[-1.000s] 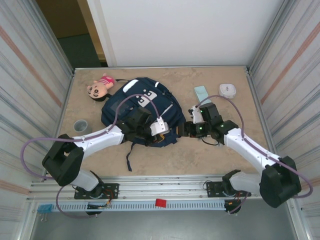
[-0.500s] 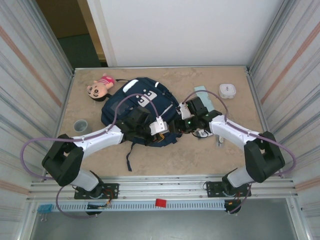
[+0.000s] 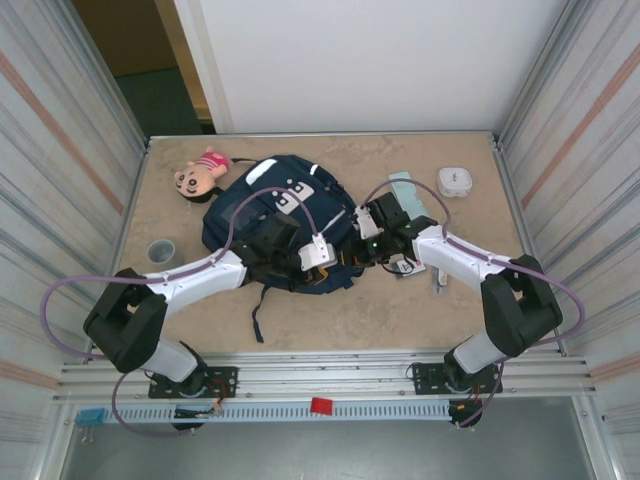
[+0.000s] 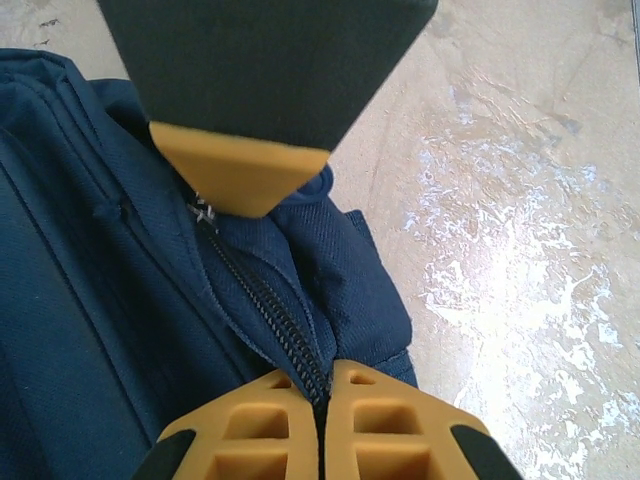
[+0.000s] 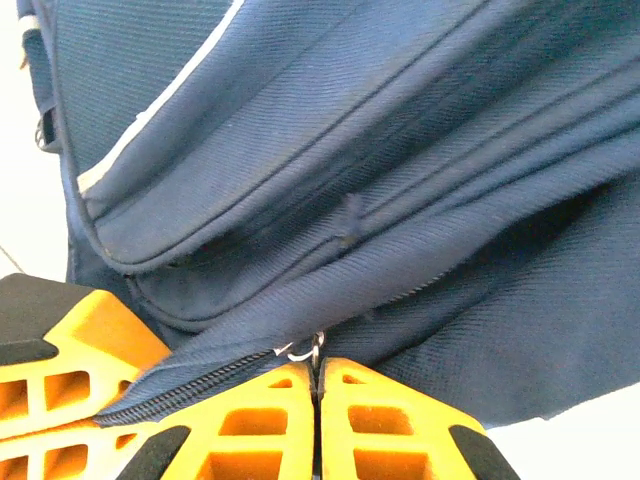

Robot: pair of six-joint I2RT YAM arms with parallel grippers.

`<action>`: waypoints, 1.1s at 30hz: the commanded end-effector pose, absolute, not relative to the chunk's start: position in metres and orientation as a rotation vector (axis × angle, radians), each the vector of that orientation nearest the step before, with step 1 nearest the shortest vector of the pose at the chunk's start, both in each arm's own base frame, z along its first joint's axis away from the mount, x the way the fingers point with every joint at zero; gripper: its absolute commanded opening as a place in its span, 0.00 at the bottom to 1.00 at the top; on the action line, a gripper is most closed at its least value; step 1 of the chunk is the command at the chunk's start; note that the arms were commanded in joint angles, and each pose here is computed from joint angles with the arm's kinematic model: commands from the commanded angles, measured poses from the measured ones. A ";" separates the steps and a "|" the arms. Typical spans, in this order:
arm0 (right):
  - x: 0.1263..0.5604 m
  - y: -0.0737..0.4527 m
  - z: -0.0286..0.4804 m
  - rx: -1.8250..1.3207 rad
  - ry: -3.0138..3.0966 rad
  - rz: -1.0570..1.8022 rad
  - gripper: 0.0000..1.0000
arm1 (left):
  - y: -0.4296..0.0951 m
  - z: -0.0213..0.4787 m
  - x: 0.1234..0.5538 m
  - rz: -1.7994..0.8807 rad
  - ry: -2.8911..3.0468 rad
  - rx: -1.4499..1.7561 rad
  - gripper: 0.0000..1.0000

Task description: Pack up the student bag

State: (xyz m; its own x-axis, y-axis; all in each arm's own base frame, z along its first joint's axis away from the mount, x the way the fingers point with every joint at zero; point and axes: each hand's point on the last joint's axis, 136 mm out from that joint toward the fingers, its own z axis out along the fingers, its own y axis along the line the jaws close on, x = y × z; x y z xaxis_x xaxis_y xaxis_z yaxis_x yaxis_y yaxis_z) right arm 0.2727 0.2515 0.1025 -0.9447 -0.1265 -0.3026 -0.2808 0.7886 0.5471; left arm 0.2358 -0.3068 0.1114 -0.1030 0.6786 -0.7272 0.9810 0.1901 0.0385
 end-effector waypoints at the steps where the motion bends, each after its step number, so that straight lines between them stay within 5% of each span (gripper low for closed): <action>1: 0.289 0.208 0.096 -0.146 2.778 0.667 0.03 | -0.304 0.146 0.239 -0.593 1.738 1.541 0.00; 11: 0.273 0.234 0.116 -0.278 2.710 0.901 0.00 | -0.273 0.132 0.224 -0.496 1.805 1.609 0.00; 16: 0.260 0.239 0.117 -0.281 2.699 0.912 0.00 | -0.280 0.147 0.223 -0.551 1.829 1.516 0.51; 21: 0.256 0.238 0.117 -0.278 2.698 0.913 0.00 | -0.307 0.154 0.238 -0.503 1.801 1.445 0.67; 28: 0.256 0.239 0.119 -0.288 2.687 0.918 0.00 | -0.334 0.122 0.259 -0.465 1.886 1.445 0.69; 31: 0.255 0.237 0.118 -0.283 2.688 0.910 0.00 | -0.332 0.107 0.271 -0.393 1.954 1.420 0.53; 33: 0.256 0.234 0.115 -0.274 2.690 0.890 0.00 | -0.331 0.103 0.269 -0.385 1.955 1.434 0.30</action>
